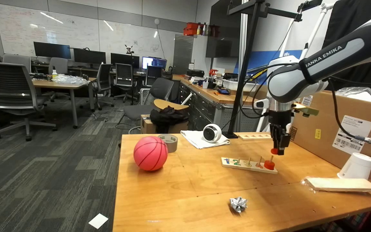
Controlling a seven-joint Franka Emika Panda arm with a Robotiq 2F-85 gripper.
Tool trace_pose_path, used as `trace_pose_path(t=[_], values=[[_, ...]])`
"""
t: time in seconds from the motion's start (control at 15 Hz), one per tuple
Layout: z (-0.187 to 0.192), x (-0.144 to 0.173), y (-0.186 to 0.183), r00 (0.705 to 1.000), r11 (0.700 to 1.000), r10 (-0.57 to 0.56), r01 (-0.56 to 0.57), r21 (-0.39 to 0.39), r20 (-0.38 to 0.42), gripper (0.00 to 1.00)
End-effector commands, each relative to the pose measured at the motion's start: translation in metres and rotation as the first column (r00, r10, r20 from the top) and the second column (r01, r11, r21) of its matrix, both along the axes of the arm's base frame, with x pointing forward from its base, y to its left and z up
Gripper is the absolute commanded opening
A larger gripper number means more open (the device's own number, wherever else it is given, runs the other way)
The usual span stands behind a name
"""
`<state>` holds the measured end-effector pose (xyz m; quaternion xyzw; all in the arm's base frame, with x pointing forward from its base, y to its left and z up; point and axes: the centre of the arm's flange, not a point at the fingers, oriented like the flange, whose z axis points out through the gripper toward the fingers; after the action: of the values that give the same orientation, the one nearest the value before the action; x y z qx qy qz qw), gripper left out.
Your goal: Put both right and left blocks on the first right position
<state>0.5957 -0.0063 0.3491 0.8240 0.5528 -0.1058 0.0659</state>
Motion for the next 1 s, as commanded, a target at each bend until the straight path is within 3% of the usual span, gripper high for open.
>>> trace_pose_path(t=[0.0,0.93], values=[[0.002,-0.012,-0.002,1.000,0.999,-0.024,0.024,0.027,-0.012,0.24],[-0.006,-0.007,0.009,1.000,0.998,-0.019,0.020,0.058,-0.024,0.24]])
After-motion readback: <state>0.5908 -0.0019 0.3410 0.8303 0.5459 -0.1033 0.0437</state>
